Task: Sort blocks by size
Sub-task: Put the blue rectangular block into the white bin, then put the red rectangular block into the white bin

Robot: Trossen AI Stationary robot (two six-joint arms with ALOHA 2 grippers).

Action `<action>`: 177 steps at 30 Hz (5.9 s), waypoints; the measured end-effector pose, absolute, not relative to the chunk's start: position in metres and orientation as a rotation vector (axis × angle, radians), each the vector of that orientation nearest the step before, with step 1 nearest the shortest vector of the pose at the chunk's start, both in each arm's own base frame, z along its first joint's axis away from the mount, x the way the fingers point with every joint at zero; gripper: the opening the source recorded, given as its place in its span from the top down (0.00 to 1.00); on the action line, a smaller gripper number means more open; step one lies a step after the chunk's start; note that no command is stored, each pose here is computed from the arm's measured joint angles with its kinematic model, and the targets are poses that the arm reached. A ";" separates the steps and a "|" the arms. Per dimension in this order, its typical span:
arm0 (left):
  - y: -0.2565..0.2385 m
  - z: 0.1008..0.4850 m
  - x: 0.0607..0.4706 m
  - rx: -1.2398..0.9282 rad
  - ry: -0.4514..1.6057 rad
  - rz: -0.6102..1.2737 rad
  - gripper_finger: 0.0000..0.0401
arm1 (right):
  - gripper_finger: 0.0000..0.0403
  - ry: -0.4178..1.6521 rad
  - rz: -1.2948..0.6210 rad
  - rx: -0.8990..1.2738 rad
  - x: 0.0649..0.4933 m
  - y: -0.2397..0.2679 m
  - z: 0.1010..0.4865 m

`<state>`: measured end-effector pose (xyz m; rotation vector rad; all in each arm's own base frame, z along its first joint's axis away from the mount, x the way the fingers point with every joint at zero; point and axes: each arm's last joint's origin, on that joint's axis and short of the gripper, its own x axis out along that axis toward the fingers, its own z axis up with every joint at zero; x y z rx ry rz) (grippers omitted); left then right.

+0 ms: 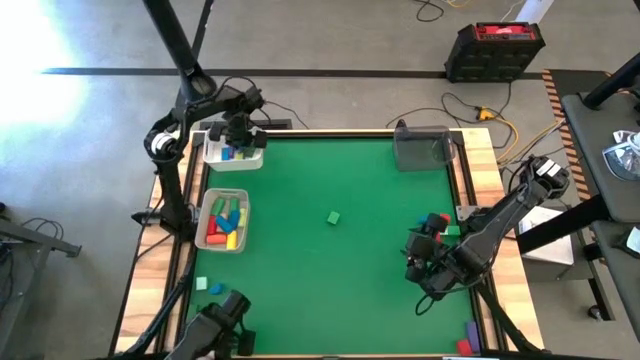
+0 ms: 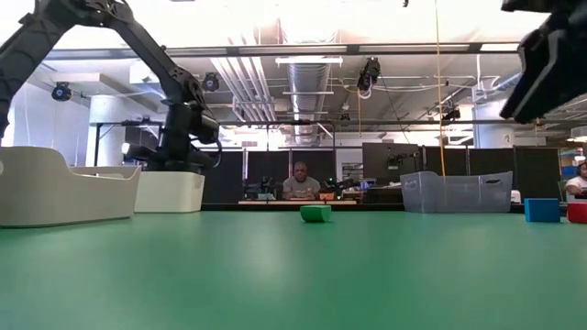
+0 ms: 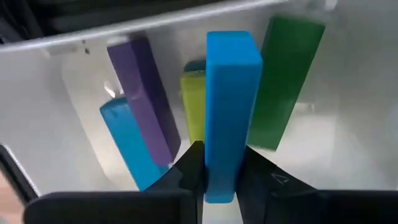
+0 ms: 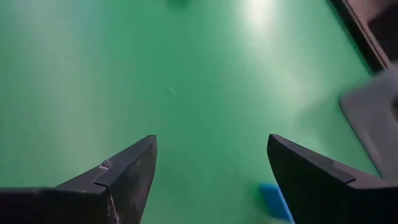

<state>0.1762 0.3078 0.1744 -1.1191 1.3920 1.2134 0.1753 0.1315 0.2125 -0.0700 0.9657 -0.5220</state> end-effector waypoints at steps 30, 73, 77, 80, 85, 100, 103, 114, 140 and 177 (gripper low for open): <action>0.212 0.283 0.223 -0.508 1.274 1.177 0.34 | 0.49 1.128 -1.263 0.666 0.144 0.095 0.169; -0.057 0.229 0.234 -0.177 -0.133 0.098 0.34 | 0.87 0.731 -0.477 0.246 0.239 0.144 0.220; -0.070 0.220 0.253 -0.167 -0.224 0.076 0.34 | 0.87 0.499 -0.308 0.136 0.263 0.156 0.244; -0.079 0.215 0.272 -0.144 -0.240 0.059 0.34 | 0.87 0.357 -0.225 0.074 0.273 0.162 0.258; -0.093 0.214 0.307 -0.110 -0.248 -0.030 0.34 | 0.87 0.272 -0.192 0.001 0.278 0.164 0.267; -0.109 0.240 0.342 -0.082 -0.291 -0.150 0.49 | 0.87 0.205 -0.223 -0.050 0.283 0.160 0.276; -0.109 0.242 0.341 -0.082 -0.301 -0.149 0.58 | 0.87 0.205 -0.224 -0.051 0.284 0.159 0.276; -0.108 0.243 0.339 -0.048 -0.210 -0.120 0.90 | 0.77 0.210 -0.211 -0.022 0.285 0.158 0.275; 0.124 0.289 0.189 -0.510 1.008 1.333 0.90 | 0.37 0.426 -0.387 0.150 0.260 0.137 0.226; 0.303 0.187 0.153 -1.026 1.364 1.256 0.66 | 0.31 0.521 -0.419 0.161 0.253 0.117 0.196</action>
